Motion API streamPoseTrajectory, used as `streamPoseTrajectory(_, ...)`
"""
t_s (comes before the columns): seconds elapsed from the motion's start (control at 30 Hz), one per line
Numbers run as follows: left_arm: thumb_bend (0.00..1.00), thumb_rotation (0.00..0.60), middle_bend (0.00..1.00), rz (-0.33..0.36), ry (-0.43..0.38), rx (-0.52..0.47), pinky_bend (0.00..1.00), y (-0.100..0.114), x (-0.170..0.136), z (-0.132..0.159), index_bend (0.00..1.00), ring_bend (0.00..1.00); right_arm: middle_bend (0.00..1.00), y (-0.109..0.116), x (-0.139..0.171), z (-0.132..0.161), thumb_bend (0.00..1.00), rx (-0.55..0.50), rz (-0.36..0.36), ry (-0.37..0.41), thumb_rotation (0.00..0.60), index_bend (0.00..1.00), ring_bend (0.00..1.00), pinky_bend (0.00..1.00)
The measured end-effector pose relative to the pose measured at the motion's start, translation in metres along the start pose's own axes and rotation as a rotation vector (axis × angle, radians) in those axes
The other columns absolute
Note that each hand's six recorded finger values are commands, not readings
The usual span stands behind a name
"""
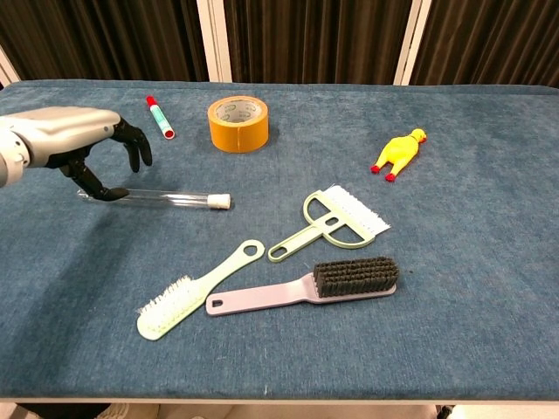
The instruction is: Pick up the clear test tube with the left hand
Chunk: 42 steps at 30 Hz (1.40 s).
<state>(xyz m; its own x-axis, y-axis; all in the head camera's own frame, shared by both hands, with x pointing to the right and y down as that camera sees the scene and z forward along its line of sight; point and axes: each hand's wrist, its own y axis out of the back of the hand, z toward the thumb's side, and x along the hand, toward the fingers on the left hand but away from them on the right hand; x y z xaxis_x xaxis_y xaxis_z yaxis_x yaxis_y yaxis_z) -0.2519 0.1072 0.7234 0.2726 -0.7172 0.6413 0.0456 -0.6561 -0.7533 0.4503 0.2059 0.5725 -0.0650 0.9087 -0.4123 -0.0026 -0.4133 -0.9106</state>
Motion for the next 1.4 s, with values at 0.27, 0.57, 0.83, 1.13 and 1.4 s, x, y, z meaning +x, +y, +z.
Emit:
streamPoseTrajectory(0.27,0.29,0.6,0.41,-0.033,0.017,-0.023,0.09,-0.014,0.006,-0.008,0.37,0.1,0.11,0.0,0.0,-0.001,0.35,0.001,0.0,-0.005,0.6,0.24,0.05,0.0)
streamPoseTrajectory(0.57,0.31,0.6,0.44,-0.027,0.003,-0.047,0.09,-0.015,0.003,-0.006,0.4,0.11,0.11,-0.001,0.0,0.0,0.35,0.006,0.0,-0.007,0.6,0.24,0.05,0.0)
streamPoseTrajectory(0.83,0.32,0.6,0.45,-0.03,-0.006,-0.055,0.09,-0.018,0.004,-0.003,0.41,0.11,0.11,0.0,-0.001,-0.001,0.35,0.005,-0.002,-0.012,0.6,0.24,0.05,0.0)
streamPoseTrajectory(1.13,0.34,0.6,0.47,-0.037,-0.005,-0.062,0.09,-0.025,0.006,-0.002,0.43,0.13,0.11,0.0,-0.001,-0.002,0.35,0.004,-0.002,-0.018,0.6,0.24,0.05,0.0)
streamPoseTrajectory(1.4,0.35,0.6,0.51,-0.039,-0.016,-0.081,0.11,-0.03,0.007,0.001,0.47,0.16,0.11,0.0,-0.002,-0.002,0.35,0.004,0.0,-0.021,0.6,0.24,0.05,0.0)
